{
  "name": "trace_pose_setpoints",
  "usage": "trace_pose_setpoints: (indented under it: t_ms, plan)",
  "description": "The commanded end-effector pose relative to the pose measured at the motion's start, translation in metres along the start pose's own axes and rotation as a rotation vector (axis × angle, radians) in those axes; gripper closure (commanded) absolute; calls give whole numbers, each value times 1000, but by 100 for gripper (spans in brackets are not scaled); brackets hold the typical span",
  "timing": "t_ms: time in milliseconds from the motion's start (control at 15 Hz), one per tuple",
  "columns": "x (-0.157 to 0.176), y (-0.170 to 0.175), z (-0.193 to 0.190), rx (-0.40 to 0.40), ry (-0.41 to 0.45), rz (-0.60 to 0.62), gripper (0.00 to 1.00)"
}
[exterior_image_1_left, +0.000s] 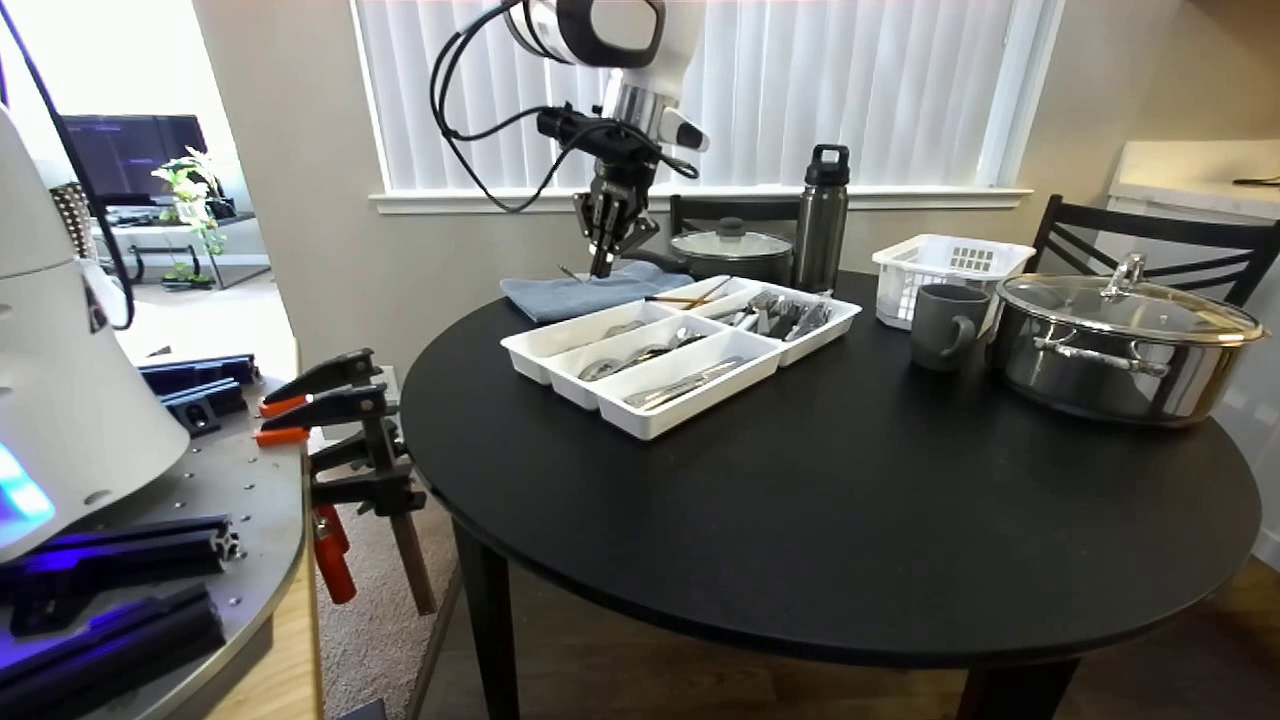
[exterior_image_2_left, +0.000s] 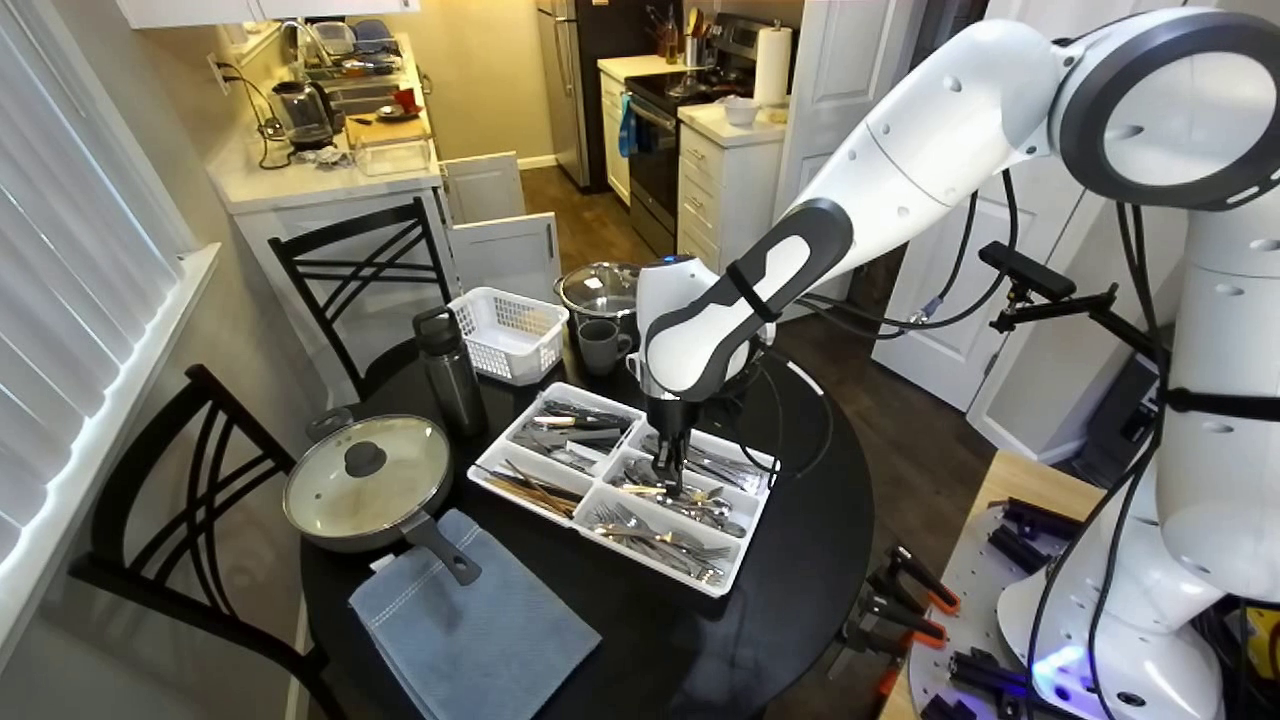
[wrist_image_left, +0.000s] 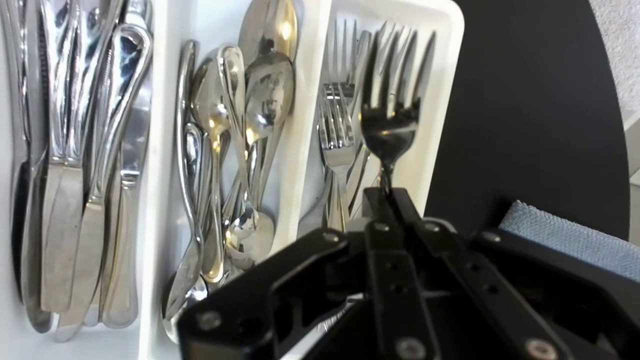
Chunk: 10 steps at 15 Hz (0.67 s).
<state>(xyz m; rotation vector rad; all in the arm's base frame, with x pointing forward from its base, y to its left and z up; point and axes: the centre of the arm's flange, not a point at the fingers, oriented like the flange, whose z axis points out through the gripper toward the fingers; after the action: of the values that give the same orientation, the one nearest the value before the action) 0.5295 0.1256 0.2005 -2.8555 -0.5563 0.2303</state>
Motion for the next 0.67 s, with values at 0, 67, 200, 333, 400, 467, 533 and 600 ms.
trace_pose_setpoints:
  t_ms: [0,67,200,333,400,467,533,600]
  plan:
    - [5,0,10,-2,-36,28,99]
    - [7,0,13,-2,-41,34,99]
    - [12,-1,20,-2,-47,58,99]
    - [18,-2,25,9,-41,86,99]
    - [20,-2,27,12,-39,99,99]
    - [24,-2,29,17,-26,111,99]
    - [27,-2,31,26,-15,118,99]
    - [31,-2,33,35,-9,126,99]
